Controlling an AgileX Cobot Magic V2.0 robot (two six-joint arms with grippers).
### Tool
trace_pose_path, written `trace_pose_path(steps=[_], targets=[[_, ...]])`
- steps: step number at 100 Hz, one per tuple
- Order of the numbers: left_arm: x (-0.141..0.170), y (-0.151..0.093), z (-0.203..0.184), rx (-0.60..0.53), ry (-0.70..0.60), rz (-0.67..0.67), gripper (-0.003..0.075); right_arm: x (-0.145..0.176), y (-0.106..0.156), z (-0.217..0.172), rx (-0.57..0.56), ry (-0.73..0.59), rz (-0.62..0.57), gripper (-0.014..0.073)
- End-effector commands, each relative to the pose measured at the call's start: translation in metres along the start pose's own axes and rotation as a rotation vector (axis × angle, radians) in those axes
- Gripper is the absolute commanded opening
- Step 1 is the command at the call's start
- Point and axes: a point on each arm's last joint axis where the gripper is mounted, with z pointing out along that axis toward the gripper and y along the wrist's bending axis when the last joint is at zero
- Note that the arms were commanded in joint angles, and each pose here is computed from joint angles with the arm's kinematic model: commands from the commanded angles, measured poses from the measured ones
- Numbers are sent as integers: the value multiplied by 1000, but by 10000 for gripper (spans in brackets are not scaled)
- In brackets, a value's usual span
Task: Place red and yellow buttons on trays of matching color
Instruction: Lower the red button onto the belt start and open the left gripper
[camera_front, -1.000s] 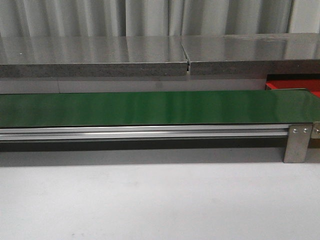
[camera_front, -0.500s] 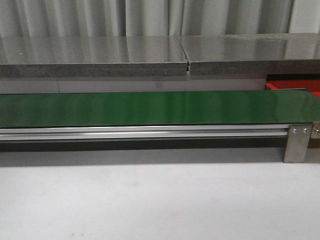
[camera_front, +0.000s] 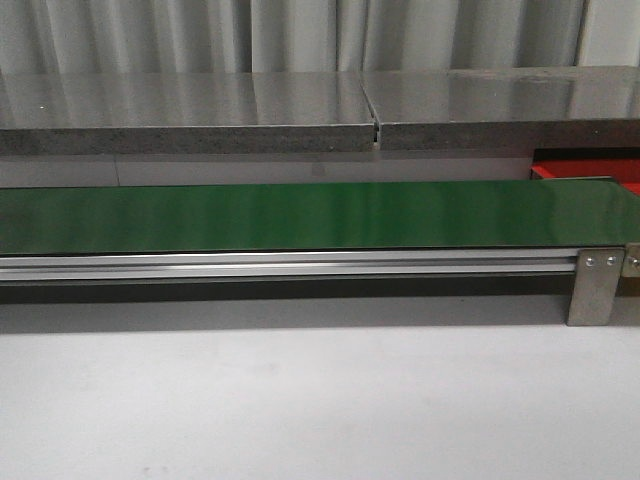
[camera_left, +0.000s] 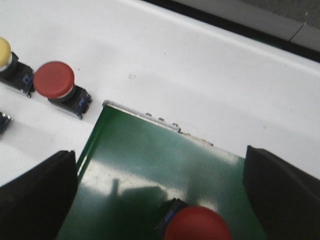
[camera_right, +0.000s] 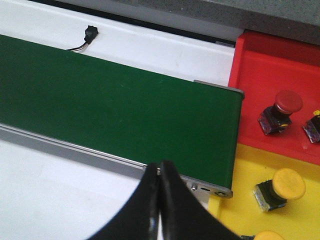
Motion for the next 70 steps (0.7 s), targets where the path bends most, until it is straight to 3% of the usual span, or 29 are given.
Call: trace_pose_path(steps=[1, 17, 50, 70], targets=[[-29, -1, -33, 26, -158, -2, 650, -13, -1, -7, 24, -95, -13, -69], [-37, 20, -34, -12, -183, -38, 649, -13, -1, -7, 24, -95, -13, -69], [-37, 106, -18, -197, -151, -159, 624, -13, -1, -7, 24, -95, -13, -69], [-26, 137, 10, -252, -87, -201, 617, -13, -1, -7, 24, -95, -13, -69]])
